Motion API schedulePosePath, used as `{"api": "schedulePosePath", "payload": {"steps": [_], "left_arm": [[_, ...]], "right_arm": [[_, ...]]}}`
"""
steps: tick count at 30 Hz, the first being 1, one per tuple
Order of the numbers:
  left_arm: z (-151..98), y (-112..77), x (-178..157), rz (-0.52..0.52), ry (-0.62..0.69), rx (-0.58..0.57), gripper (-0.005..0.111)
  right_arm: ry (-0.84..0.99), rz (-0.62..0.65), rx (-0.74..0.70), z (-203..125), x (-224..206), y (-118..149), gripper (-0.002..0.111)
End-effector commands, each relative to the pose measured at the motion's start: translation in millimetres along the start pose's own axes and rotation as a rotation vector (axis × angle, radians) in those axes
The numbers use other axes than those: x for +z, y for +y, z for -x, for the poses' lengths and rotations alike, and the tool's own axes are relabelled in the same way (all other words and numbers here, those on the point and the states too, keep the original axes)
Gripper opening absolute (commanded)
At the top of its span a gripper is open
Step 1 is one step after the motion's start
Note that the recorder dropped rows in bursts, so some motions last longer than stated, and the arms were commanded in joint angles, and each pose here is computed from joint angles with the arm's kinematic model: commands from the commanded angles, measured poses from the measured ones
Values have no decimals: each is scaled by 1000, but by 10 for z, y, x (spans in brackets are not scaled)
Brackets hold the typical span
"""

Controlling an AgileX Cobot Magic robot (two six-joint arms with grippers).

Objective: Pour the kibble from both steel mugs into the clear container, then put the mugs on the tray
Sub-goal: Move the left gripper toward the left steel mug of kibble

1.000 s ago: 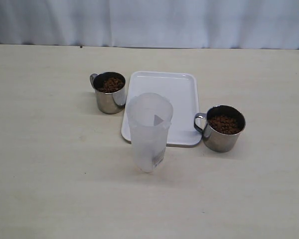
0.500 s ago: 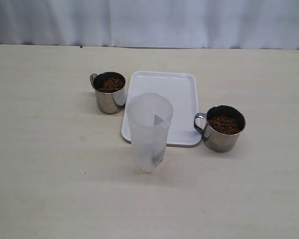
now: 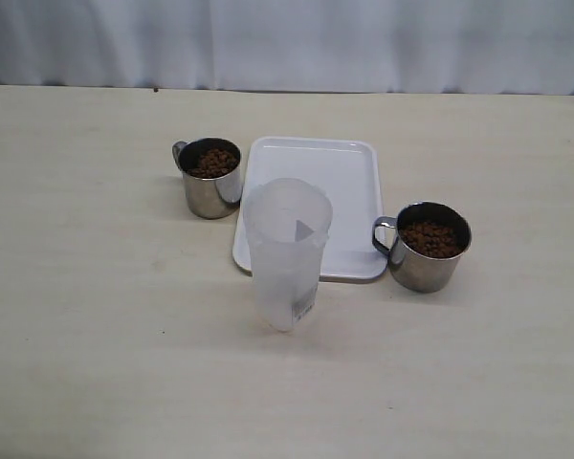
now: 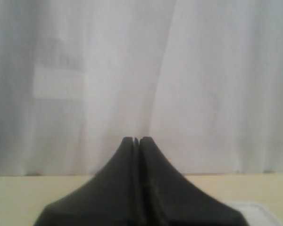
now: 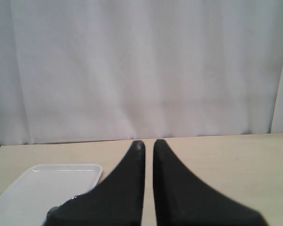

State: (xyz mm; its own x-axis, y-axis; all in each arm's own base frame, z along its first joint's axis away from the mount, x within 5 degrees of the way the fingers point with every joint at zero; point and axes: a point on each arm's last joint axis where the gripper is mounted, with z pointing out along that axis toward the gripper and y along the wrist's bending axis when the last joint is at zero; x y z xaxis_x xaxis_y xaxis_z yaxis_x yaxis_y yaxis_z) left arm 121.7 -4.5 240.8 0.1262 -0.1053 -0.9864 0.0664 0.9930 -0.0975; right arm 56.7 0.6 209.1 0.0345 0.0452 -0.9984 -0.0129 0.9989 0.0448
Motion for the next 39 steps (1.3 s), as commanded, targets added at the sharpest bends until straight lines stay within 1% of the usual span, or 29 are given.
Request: {"api": "schedulePosePath", "payload": {"steps": [1, 4, 6, 8, 11, 14, 19, 22, 25, 27, 29, 30, 33, 35, 37, 39], "left_arm": [[-142, -15, 317, -50, 141, 98, 0], [-248, -66, 455, -137, 212, 192, 0], [-277, -91, 507, -173, 217, 192, 0], [-304, -95, 536, -181, 211, 179, 0], [-349, -72, 628, -171, 230, 207, 0], [-440, -72, 775, -197, 268, 223, 0], [-588, -76, 1018, -235, 265, 199, 0], [-708, -68, 1119, -255, 299, 200, 0], [-831, -9, 1151, -266, 310, 190, 0], [-925, 68, 1161, -269, 322, 170, 0], [-1048, 195, 1175, -259, 345, 135, 0], [-1096, 236, 1187, -273, 355, 127, 0], [-1248, 306, 1220, -393, 364, 74, 0], [-1347, 344, 1253, -423, 381, 58, 0], [-1439, 386, 1283, -400, 413, 56, 0], [-1509, 404, 1310, -402, 428, 54, 0]], "right_arm": [[-14, 5, -3, 6, -3, 3, 5], [-14, 5, -3, 6, -3, 3, 5], [-14, 5, -3, 6, -3, 3, 5], [-14, 5, -3, 6, -3, 3, 5], [-14, 5, -3, 6, -3, 3, 5], [-14, 5, -3, 6, -3, 3, 5], [-14, 5, -3, 6, -3, 3, 5], [-14, 5, -3, 6, -3, 3, 5], [-14, 5, -3, 6, -3, 3, 5], [-14, 5, -3, 6, -3, 3, 5], [-14, 5, -3, 6, -3, 3, 5], [-14, 5, -3, 6, -3, 3, 5], [-14, 5, -3, 6, -3, 3, 5], [-14, 5, -3, 6, -3, 3, 5], [-14, 5, -3, 6, -3, 3, 5], [-14, 5, -3, 6, -3, 3, 5]]}}
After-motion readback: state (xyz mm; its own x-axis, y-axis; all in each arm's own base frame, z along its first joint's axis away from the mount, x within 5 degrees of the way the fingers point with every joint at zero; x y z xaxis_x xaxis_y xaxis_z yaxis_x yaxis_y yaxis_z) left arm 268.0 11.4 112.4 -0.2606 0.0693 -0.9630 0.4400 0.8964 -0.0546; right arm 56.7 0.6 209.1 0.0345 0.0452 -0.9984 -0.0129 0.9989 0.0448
